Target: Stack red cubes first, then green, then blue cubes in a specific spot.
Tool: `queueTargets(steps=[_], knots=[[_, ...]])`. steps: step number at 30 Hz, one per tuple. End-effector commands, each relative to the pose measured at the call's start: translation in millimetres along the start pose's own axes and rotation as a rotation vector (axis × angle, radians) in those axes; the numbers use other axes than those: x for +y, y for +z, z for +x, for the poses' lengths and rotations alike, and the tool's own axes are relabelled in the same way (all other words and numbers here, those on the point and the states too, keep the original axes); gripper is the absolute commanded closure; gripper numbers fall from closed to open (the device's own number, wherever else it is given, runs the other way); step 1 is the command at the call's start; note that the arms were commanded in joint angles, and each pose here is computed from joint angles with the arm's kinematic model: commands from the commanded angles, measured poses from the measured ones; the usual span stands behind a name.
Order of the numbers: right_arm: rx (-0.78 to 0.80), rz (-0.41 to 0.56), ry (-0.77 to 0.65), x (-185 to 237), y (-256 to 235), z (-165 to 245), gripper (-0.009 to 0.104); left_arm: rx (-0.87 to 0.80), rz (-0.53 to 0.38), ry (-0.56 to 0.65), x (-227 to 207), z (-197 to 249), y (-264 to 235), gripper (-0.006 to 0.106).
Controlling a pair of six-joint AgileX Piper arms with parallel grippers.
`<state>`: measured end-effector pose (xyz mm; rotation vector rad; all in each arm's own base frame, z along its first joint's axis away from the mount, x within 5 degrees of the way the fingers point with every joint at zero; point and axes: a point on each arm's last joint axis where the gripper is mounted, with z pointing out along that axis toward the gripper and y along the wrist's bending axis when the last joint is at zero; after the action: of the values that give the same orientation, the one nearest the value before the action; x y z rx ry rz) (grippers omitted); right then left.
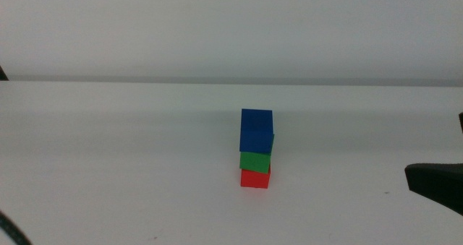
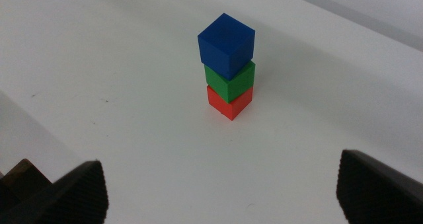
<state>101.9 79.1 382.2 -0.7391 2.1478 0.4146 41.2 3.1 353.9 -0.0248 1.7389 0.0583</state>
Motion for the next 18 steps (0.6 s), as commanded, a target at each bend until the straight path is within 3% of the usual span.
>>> queueTargets(steps=[1, 8, 14, 18], knots=[[-0.012, 0.009, -0.005, -1, 0, -1, 0.003, -0.032, -0.005, 0.003, 0, -1, -4, 0.007], [-0.006, 0.046, -0.028, -5, 8, 9, 0.003, -0.026, 0.031, -0.046, -3, 2, -2, 0.007], [-0.259, 0.208, -0.048, -22, 29, 62, 0.003, -0.145, 0.028, -0.059, -4, 44, 19, 0.007], [-0.254, 0.354, 0.042, -37, 41, 115, 0.003, -0.181, 0.021, -0.059, -4, 89, 33, 0.007]])
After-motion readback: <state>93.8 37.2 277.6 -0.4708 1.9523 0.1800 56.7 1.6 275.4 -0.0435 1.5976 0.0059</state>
